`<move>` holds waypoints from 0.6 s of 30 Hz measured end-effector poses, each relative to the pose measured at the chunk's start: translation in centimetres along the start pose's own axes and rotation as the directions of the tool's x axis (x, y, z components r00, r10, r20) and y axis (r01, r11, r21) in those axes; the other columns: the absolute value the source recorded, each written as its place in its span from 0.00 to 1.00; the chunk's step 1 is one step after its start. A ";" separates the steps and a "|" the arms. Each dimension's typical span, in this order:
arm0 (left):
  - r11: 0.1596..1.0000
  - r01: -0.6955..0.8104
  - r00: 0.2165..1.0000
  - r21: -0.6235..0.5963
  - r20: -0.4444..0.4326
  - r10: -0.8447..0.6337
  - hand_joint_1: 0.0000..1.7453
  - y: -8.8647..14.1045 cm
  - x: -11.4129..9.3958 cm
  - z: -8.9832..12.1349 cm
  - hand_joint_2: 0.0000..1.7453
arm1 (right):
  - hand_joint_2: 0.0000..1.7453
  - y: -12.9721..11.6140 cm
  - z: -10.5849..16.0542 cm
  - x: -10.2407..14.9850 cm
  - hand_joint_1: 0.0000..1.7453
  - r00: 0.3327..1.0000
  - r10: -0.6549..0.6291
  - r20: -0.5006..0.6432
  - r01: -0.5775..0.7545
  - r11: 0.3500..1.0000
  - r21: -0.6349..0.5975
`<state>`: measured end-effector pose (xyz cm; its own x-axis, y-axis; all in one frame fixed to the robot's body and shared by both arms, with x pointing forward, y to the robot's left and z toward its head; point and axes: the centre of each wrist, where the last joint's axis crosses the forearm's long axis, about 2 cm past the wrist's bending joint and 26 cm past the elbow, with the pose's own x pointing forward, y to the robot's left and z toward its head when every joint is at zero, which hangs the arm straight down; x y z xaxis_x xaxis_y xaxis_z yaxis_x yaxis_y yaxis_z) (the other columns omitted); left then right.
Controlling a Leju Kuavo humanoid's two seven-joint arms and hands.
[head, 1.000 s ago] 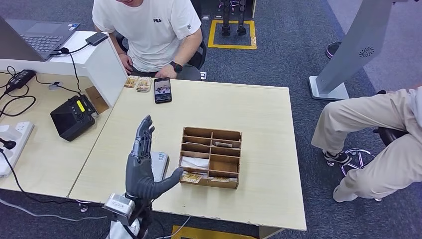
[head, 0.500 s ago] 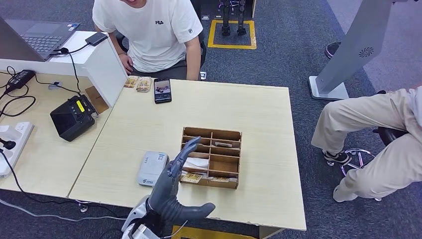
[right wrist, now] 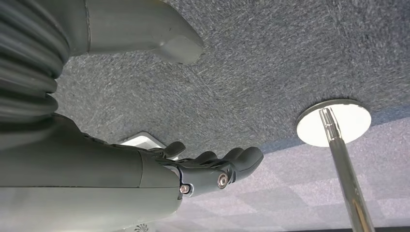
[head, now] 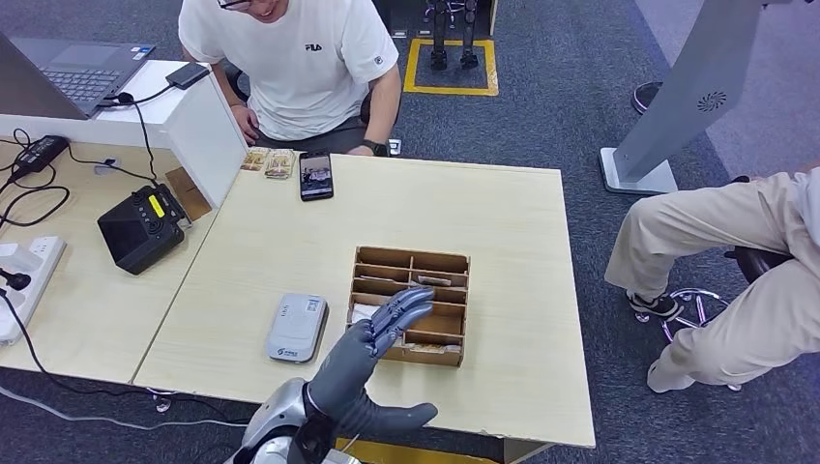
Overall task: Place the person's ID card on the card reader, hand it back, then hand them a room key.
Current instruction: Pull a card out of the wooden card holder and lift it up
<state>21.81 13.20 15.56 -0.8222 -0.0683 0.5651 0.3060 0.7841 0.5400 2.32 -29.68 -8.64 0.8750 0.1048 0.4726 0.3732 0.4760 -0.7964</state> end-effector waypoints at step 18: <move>0.895 0.380 0.890 -0.231 -0.173 -0.423 0.00 -1.3 -2.6 0.6 1.00 | 1.00 0.1 0.0 0.0 0.00 1.000 0.024 0.002 -0.024 1.000 0.017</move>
<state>23.22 12.76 13.02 -0.7777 -0.4989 0.3825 0.0723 0.5334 0.8428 2.36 -29.62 -8.66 0.8830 0.1185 0.4541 0.3464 0.4882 -0.8010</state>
